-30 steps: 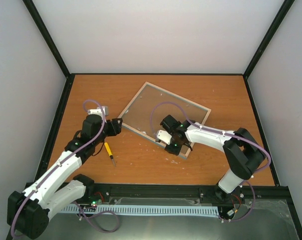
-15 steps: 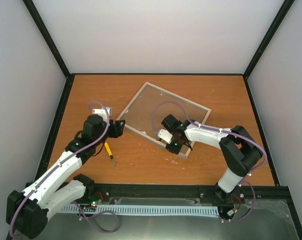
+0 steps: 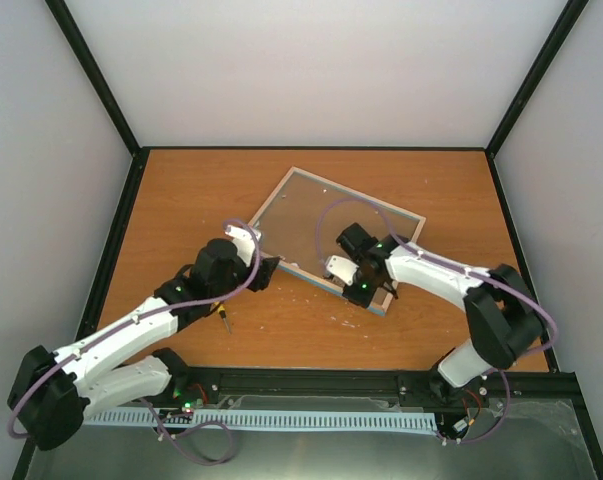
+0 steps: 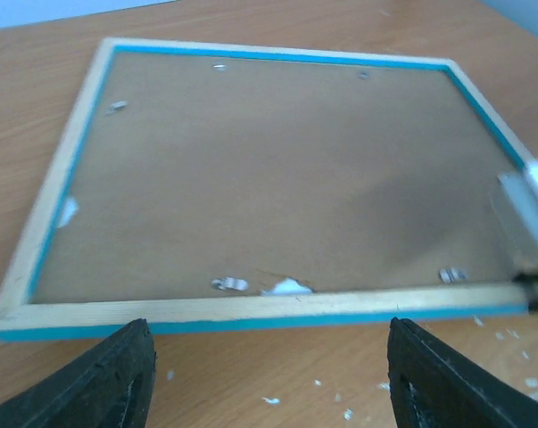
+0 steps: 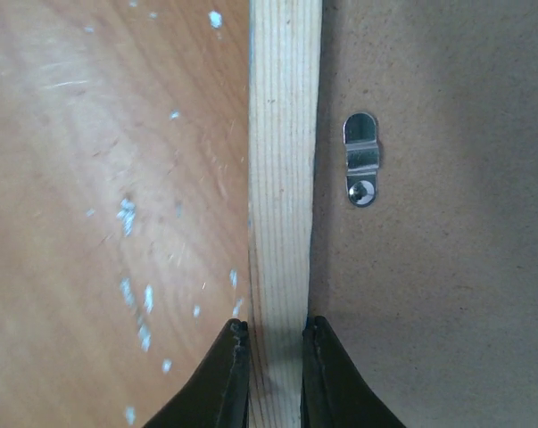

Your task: Take the photo out of the frame

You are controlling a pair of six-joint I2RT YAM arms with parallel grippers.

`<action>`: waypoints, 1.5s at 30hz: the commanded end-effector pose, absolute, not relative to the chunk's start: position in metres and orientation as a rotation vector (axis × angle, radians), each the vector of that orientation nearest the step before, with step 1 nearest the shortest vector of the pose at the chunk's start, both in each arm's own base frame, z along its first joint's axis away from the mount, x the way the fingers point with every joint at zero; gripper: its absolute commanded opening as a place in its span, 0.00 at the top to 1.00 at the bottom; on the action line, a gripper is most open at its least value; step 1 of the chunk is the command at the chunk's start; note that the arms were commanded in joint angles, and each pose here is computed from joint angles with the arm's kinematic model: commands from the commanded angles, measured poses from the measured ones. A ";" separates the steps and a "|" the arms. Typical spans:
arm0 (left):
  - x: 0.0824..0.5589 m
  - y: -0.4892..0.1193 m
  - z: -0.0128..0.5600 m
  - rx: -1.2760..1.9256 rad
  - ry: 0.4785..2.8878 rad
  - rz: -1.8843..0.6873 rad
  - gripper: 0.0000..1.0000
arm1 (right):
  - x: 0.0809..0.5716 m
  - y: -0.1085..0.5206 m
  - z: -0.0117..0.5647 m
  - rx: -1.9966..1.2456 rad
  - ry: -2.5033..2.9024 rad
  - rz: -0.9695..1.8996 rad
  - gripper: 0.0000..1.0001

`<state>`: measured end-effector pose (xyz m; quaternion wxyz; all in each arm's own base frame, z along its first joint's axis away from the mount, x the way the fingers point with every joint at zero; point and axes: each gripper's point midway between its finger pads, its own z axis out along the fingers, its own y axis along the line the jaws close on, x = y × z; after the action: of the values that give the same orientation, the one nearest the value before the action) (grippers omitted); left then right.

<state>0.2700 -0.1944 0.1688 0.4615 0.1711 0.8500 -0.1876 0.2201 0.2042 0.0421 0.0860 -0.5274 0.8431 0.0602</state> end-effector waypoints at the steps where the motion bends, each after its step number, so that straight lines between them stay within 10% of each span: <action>1: 0.246 -0.230 0.179 0.763 1.923 -0.445 0.29 | 0.215 0.201 0.100 -1.637 2.381 0.272 0.97; 13: 0.216 -0.280 0.175 1.353 1.563 -0.172 0.18 | 0.178 0.193 0.141 -1.749 2.289 0.402 0.97; 45: 0.231 -0.340 0.128 1.612 1.353 0.313 0.86 | 0.166 0.200 0.151 -1.687 2.313 0.531 0.97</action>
<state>0.2265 -0.3170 0.0990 0.4413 0.6949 0.5475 0.1506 0.1668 0.1825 0.1279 0.0791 -0.5755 0.8021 0.1384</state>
